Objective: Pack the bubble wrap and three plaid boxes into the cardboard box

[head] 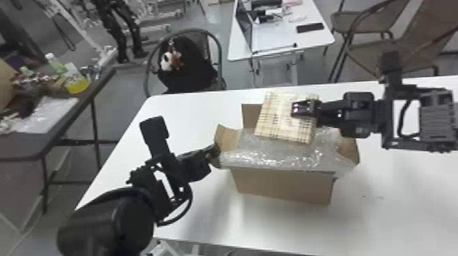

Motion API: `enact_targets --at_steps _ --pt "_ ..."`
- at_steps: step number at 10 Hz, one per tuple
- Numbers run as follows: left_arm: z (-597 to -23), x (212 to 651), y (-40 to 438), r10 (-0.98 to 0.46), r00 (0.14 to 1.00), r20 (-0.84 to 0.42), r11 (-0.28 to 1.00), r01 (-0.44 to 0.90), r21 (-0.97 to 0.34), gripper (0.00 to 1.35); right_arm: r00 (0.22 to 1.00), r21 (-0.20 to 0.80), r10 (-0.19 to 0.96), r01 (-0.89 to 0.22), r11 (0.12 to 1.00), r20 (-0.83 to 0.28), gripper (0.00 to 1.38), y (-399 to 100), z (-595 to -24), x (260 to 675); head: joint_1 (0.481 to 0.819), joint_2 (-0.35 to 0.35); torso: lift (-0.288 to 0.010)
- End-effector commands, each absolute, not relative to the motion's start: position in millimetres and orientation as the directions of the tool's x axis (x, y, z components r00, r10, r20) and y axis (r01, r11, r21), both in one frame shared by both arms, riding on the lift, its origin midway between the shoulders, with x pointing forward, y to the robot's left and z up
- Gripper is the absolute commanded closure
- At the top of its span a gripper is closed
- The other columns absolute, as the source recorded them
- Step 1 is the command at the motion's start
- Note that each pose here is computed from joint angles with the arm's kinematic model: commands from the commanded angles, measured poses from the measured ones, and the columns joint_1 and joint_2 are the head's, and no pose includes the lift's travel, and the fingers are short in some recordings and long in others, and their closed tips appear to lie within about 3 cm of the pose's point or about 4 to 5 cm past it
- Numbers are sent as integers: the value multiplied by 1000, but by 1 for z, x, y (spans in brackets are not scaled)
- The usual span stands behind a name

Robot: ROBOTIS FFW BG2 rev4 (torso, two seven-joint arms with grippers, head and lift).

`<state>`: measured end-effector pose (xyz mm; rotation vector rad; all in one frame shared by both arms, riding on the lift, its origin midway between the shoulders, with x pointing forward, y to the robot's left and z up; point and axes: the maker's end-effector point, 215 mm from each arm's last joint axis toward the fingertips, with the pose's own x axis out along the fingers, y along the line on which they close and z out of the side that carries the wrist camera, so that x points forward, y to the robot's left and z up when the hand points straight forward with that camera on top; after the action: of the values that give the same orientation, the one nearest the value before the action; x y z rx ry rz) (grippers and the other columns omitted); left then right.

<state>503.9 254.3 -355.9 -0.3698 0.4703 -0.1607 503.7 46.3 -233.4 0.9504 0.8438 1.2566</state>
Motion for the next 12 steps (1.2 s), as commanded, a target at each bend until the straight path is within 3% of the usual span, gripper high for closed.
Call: enact_targets --at_steps 1,2,4,5,6,7,9,10,12 --pt "-357 506 246 -248 877 -412 918 76 -390 1219 83 963 997 -267 18 5 1072 64 -260 504 692 316 -148" --pt "-356 508 245 -249 877 -411 917 76 -391 1219 64 974 998 -223 42 -29 1033 64 -275 502 695 326 -148" --pt "-357 507 246 -248 878 -410 915 73 -397 1219 50 980 999 -197 1 9 199 62 -277 500 695 331 -148" --pt "-358 505 248 -247 877 -412 913 68 -402 1220 69 967 997 -253 43 -26 22 53 -275 508 695 330 -148" --pt "-358 504 246 -251 877 -410 911 71 -407 1220 110 934 990 -336 117 -84 117 37 -267 524 695 326 -148" --pt "-358 505 247 -250 878 -408 911 70 -407 1220 128 922 989 -369 118 -75 188 28 -252 525 695 312 -148" --pt "-357 504 248 -250 880 -404 909 70 -411 1220 192 884 979 -441 154 -75 225 2 -225 520 695 288 -148" --pt "-359 502 249 -247 880 -407 910 65 -410 1220 263 856 961 -472 211 -92 226 -18 -216 518 694 276 -148" --pt "-360 501 251 -244 882 -403 908 62 -415 1220 486 686 852 -552 474 -197 226 -70 -217 526 692 238 -148"
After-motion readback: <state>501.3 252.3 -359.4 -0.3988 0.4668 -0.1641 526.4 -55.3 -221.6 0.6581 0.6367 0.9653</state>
